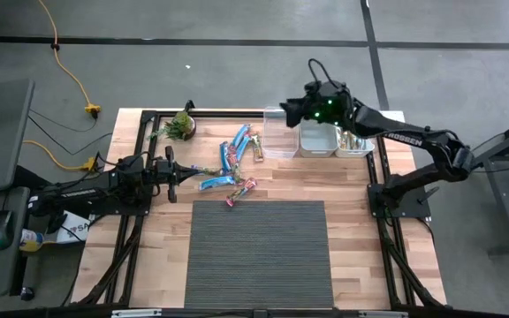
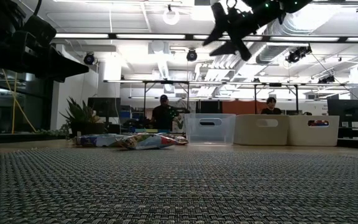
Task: Pick and place Granola Bars by type
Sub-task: Put the yellow granola bar into the white bin
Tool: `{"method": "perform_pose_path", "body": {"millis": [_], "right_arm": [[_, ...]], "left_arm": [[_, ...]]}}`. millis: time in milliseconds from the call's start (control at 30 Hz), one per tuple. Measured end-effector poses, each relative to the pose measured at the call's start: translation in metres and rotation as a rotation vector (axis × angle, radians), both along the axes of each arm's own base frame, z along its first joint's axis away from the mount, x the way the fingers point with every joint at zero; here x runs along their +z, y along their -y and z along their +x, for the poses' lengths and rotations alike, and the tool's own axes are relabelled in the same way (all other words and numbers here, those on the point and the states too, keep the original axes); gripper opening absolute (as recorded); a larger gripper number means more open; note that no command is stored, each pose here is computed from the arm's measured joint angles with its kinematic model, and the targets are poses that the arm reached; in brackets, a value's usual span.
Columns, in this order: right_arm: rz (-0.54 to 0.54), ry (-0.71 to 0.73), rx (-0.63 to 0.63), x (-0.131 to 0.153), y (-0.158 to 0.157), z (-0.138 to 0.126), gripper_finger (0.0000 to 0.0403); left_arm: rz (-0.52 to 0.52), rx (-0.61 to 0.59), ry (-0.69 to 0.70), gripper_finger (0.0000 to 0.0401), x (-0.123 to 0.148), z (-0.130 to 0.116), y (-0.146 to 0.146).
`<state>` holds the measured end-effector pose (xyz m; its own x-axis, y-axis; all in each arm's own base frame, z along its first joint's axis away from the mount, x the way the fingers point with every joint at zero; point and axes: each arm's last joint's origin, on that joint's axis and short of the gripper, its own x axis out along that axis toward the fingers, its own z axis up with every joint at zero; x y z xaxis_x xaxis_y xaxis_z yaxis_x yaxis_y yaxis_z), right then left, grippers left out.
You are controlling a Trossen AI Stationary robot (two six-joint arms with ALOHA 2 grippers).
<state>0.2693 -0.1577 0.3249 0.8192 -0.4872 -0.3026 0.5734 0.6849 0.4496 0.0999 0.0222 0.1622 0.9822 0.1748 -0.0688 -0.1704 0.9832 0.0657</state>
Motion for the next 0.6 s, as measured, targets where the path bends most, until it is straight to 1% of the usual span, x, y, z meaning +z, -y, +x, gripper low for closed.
{"method": "perform_pose_path", "body": {"millis": [167, 233, 367, 467, 600], "right_arm": [[-0.019, -0.027, 0.187, -0.013, -0.012, 0.021, 0.0185], [-0.003, -0.033, 0.269, -0.021, -0.016, 0.030, 0.0185], [0.059, -0.054, 0.377, -0.037, -0.022, 0.043, 0.0185], [0.116, -0.068, 0.403, -0.049, -0.025, 0.052, 0.0185], [0.147, -0.103, 0.408, -0.061, -0.025, 0.062, 0.0185]], "left_arm": [[0.000, 0.000, 0.000, 0.0001, 0.000, 0.000, 0.000], [0.000, 0.000, 0.000, 0.0001, 0.000, 0.000, 0.000], [0.000, 0.000, 0.000, 0.0001, 0.000, 0.000, 0.000], [0.000, 0.000, -0.001, 0.0001, 0.000, 0.000, 0.000], [0.000, 0.000, 0.000, 0.0001, 0.000, 0.000, 0.000]]}}
